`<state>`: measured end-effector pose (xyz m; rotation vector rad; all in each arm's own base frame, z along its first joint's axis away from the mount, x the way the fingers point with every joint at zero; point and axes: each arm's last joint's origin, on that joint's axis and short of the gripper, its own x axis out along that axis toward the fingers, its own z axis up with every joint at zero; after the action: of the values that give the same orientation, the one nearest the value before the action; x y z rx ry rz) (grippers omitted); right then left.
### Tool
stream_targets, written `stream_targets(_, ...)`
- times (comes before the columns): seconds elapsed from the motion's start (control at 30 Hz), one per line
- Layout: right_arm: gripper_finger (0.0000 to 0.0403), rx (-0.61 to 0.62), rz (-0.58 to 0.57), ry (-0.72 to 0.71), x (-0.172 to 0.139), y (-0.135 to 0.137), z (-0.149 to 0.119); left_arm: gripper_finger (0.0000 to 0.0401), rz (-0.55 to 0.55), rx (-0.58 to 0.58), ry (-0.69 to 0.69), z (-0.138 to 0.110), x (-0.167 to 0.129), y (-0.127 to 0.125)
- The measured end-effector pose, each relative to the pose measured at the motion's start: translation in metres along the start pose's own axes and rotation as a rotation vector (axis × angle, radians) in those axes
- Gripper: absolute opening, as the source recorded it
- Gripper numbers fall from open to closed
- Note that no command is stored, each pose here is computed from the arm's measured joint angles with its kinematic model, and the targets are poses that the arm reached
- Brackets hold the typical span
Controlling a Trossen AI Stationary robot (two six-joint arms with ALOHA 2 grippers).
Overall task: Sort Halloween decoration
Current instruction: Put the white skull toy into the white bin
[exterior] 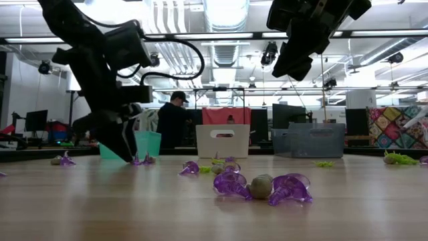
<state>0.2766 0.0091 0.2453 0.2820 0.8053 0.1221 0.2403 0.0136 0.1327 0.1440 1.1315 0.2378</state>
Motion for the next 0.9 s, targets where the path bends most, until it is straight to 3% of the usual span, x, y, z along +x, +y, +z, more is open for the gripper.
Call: stream_targets(0.9, 0.0057, 0.011, 0.0, -0.005, 0.0, 0.0001, 0.0004, 0.0006, 0.002, -0.005, 0.005, -0.0004, 0.003, -0.0003)
